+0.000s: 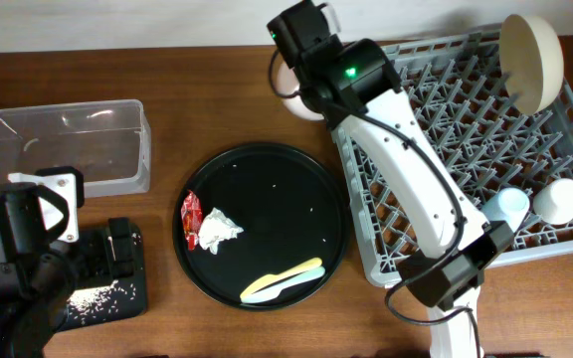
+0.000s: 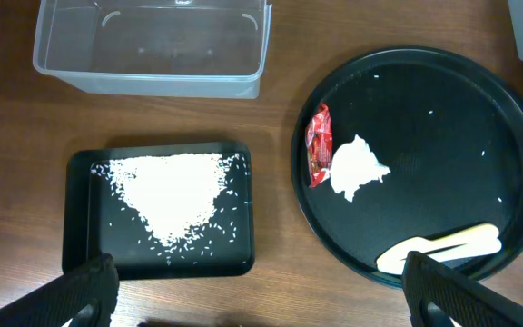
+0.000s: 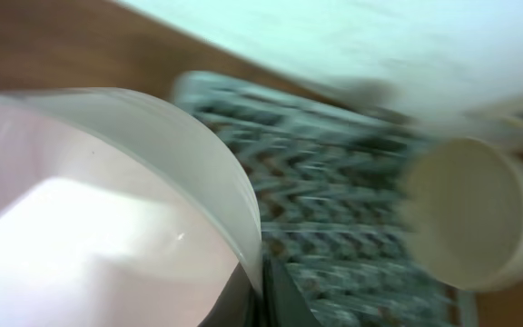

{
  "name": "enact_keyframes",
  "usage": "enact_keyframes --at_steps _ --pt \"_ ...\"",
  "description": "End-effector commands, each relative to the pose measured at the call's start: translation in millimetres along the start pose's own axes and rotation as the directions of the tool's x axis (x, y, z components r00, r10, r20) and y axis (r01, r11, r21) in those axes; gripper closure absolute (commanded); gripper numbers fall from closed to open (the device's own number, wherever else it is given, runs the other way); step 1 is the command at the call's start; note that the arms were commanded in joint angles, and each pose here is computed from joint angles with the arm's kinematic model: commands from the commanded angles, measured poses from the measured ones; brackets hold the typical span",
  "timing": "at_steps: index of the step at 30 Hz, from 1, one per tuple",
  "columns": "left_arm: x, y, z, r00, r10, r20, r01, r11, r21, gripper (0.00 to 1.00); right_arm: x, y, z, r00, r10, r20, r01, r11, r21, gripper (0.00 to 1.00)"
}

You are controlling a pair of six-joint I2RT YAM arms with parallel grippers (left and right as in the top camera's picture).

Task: Sort waste into correct bins and load items into the dishwasher rack
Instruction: 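Grasp the pink bowl on the round tray with the right gripper, then carry the pink bowl with the right gripper into the rack's back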

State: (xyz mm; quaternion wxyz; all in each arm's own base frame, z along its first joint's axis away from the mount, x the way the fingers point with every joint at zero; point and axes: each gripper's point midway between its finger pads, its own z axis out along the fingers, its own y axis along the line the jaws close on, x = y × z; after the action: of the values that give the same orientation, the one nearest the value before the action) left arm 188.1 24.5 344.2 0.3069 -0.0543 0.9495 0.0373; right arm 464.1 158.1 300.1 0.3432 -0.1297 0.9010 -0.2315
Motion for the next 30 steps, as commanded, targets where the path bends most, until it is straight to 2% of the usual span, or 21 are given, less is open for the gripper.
enact_keyframes --at_steps 1,3,8,16,18,21,23,27,30 --pt "-1 2 -2 1.0 -0.011 0.006 0.011 1.0 -0.01 0.01 9 -73 23 0.996 0.078 -0.033 -0.065 0.954 0.292 0.96" --pt "-1 2 -2 1.0 -0.011 0.006 0.011 1.0 -0.01 0.01 16 -101 36 0.991 0.119 -0.054 -0.092 0.931 0.352 0.96" --pt "-1 2 -2 1.0 -0.011 0.006 0.011 1.0 -0.01 0.01 37 -152 70 0.981 0.116 -0.153 -0.035 0.892 0.45 0.96" --pt "-1 2 -2 1.0 -0.011 0.006 0.011 1.0 -0.01 0.01 53 -207 106 0.962 0.227 -0.149 -0.081 0.763 0.641 0.96" --pt "-1 2 -2 1.0 -0.011 0.006 0.011 1.0 -0.01 0.01 53 -209 112 0.962 0.227 -0.148 -0.068 0.73 0.68 0.96" --pt "-1 2 -2 1.0 -0.011 0.006 0.011 1.0 -0.01 0.01 54 -197 125 0.962 0.231 -0.149 -0.07 0.729 0.681 0.96" --pt "-1 2 -2 1.0 -0.011 0.007 0.011 1.0 -0.01 0.01 57 -184 137 0.962 0.215 -0.168 -0.044 0.73 0.682 0.96" --pt "-1 2 -2 1.0 -0.011 0.006 0.011 1.0 -0.01 0.01 64 -171 154 0.961 0.18 -0.208 0.036 0.669 0.742 0.96" --pt "-1 2 -2 1.0 -0.011 0.006 0.011 1.0 -0.01 0.01 70 -155 166 0.96 0.16 -0.232 0.068 0.667 0.742 0.96"
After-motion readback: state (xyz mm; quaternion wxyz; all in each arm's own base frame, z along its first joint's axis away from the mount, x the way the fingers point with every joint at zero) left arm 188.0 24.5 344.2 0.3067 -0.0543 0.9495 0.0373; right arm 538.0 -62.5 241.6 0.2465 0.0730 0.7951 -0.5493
